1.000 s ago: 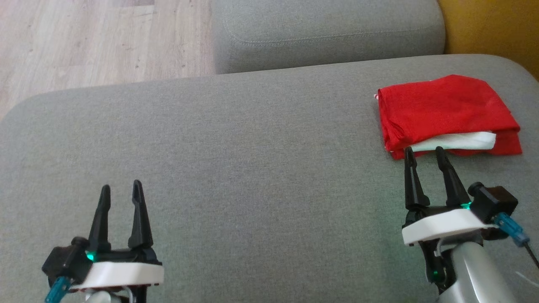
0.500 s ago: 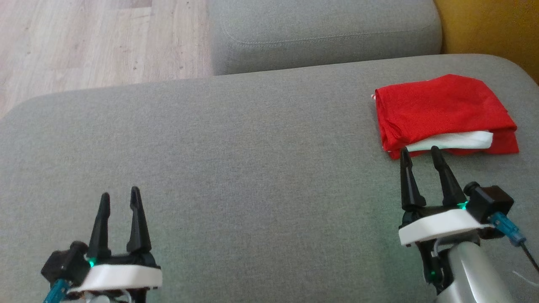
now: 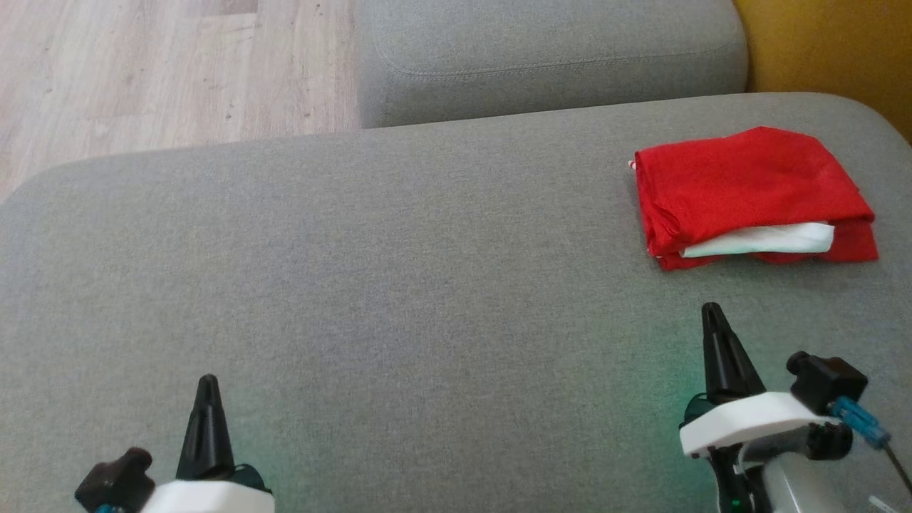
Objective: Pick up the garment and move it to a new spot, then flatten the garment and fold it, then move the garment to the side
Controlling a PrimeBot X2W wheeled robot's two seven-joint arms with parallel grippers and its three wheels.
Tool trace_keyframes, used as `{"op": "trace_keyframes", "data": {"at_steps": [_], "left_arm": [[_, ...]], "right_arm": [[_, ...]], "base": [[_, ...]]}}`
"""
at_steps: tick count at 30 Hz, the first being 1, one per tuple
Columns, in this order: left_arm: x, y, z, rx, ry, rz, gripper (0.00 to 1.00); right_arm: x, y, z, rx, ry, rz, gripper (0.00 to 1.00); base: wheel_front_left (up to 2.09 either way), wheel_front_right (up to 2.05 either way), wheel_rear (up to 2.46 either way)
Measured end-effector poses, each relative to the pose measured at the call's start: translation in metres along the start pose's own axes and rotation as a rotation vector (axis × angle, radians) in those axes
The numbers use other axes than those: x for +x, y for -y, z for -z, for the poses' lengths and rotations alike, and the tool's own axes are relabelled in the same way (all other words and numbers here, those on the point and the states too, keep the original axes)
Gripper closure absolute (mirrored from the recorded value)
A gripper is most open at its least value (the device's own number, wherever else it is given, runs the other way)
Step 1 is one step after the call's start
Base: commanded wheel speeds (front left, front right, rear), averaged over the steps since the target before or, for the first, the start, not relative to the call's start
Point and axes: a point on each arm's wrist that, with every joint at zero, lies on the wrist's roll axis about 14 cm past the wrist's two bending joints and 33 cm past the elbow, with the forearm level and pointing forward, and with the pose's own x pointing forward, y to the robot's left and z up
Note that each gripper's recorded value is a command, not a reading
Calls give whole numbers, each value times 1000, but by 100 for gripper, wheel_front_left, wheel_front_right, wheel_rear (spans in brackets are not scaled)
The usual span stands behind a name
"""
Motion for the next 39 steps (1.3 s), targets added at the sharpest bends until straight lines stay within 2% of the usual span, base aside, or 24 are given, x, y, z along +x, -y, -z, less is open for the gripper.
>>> {"op": "trace_keyframes", "data": {"at_steps": [39], "left_arm": [[8, -8, -9, -397, -2, -63, 100]], "right_arm": [[2, 22, -12, 440, 21, 98, 100]], "base": [[0, 0, 0]]}}
